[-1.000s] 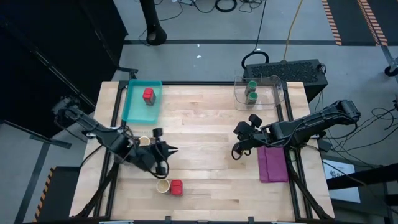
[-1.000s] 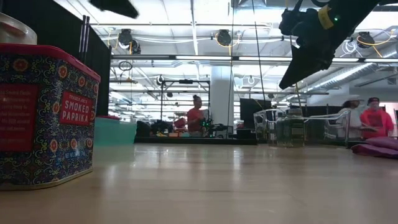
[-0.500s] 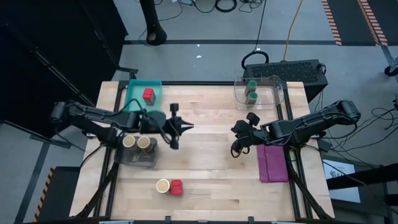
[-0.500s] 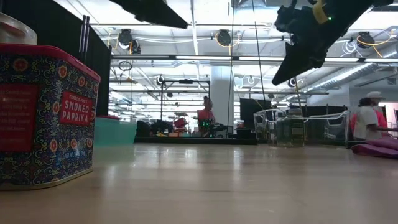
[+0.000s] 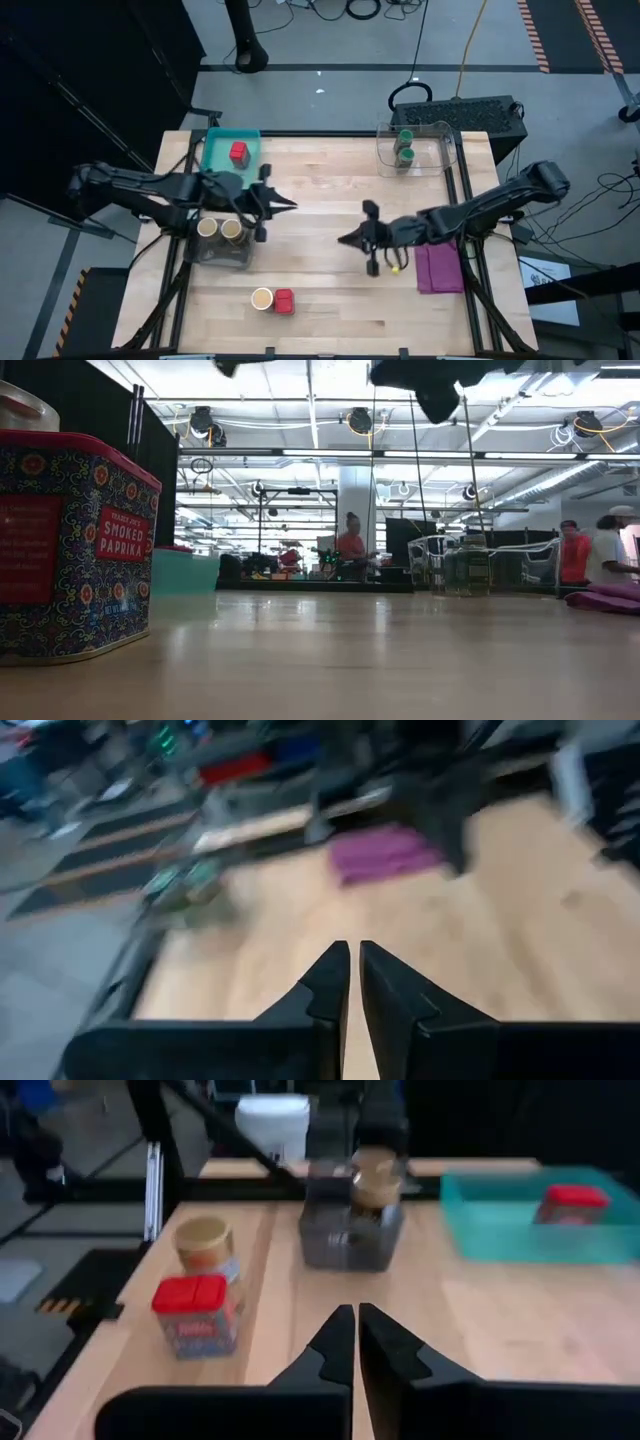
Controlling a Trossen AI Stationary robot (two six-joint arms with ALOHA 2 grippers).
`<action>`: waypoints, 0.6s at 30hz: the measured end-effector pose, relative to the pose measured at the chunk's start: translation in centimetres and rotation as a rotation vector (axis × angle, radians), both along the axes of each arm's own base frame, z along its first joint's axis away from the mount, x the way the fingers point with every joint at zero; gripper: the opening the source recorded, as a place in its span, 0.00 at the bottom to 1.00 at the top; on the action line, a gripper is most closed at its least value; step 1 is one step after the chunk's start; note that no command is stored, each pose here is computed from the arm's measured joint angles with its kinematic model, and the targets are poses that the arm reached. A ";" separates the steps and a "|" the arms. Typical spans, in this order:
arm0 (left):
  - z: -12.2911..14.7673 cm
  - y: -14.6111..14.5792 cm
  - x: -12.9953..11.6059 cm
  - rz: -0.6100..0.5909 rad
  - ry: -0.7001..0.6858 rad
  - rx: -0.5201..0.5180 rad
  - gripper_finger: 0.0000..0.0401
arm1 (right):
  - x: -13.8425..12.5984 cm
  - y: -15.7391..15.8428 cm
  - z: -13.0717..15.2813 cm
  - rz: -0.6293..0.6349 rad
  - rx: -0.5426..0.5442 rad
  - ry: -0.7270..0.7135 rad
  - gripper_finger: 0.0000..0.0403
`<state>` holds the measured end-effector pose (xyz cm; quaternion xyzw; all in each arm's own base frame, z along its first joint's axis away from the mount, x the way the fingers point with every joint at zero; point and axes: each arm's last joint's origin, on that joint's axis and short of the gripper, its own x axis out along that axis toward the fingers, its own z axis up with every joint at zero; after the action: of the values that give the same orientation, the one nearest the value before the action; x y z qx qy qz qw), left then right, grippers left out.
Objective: Sort spices by type
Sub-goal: Put the red seasoning can into the blue bin
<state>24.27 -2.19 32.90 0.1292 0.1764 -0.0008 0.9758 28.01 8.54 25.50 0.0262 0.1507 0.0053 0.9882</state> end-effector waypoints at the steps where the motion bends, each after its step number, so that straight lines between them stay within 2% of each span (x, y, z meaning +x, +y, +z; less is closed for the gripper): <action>1: 0.0 0.0 -0.8 0.030 0.022 0.017 0.09 | 0.6 0.5 -0.3 -0.012 0.005 0.016 0.00; 4: -0.3 -0.2 -2.4 0.065 0.062 0.047 0.09 | 2.9 1.5 0.0 -0.027 0.037 0.056 0.00; 10: -0.6 -1.1 -4.8 -0.006 0.102 0.028 0.09 | 7.9 3.1 2.9 -0.039 0.032 0.128 0.00; 14: -1.0 -2.4 -5.9 -0.064 0.150 -0.043 0.09 | 9.6 3.6 4.2 -0.091 0.083 0.261 0.00; 16: -0.7 -2.9 -6.2 -0.085 0.126 -0.066 0.09 | 9.9 4.0 4.2 -0.114 0.104 0.328 0.00; 18: -0.7 -3.4 -6.4 -0.109 0.128 -0.063 0.09 | 10.6 4.3 4.0 -0.133 0.144 0.331 0.00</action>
<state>17.91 -5.56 32.21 0.1073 0.2311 -0.0680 0.9646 38.58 12.82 29.53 0.1071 0.3085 -0.0539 0.9436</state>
